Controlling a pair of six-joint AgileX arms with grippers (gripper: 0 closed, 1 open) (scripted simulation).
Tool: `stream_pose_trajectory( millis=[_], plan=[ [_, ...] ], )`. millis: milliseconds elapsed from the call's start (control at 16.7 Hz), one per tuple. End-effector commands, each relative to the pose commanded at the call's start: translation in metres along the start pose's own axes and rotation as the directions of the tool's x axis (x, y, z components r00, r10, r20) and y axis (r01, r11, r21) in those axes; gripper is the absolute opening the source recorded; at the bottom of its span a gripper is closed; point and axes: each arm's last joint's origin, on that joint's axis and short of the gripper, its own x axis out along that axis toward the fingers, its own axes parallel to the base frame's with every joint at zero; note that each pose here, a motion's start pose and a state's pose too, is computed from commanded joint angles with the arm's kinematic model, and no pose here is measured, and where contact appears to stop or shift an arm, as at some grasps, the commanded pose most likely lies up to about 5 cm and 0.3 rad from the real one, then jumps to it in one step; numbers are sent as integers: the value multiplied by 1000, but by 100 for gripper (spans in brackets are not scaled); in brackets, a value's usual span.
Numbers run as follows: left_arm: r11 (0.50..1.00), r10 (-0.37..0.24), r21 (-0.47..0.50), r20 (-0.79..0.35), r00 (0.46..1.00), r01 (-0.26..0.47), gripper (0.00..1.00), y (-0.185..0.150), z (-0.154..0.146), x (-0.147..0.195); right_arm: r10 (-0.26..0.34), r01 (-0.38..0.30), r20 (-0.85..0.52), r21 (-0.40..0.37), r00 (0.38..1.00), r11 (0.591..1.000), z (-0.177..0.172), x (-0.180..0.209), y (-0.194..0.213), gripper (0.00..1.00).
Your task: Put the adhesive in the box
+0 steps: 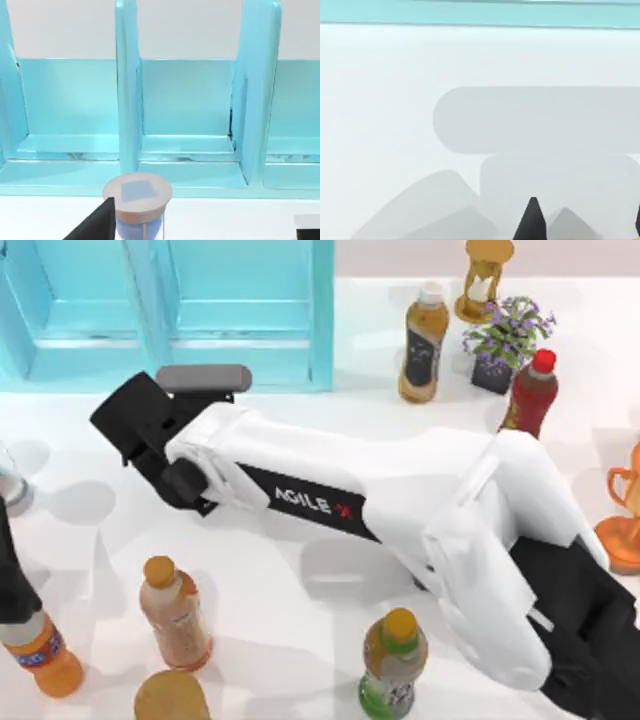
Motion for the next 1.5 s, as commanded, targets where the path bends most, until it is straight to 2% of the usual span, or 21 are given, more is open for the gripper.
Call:
stream_pose_trajectory(
  millis=[300, 540, 1020, 1140, 1260, 1380, 1500],
  plan=[
    [1000, 0, 0, 0, 1000, 0, 100, 0, 0, 0, 23, -23, 14, 27, 1000, 999, 41, -33, 4, 0],
    [1000, 0, 0, 0, 1000, 0, 100, 0, 0, 0, 8, -8, 14, 27, 1000, 1000, 68, -56, -3, 0],
    [1000, 0, 0, 0, 1000, 0, 100, 0, 0, 0, 11, -11, 15, 20, 1000, 1000, 75, -65, -3, 0],
    [1000, 0, 0, 0, 1000, 0, 100, 0, 0, 0, 31, -31, -4, -10, 1000, 999, 78, -69, -6, 0],
    [1000, 0, 0, 0, 1000, 0, 100, 0, 0, 0, 65, -69, -46, -72, 997, 995, 87, -73, -16, 0],
    [1000, 0, 0, 0, 1000, 0, 100, 0, 0, 0, 104, -118, -99, -144, 990, 983, 103, -74, -39, 0],
    [1000, 0, 0, 0, 1000, 0, 100, 0, 0, 0, 143, -172, -147, -205, 979, 964, 127, -73, -78, 0]
  ],
)
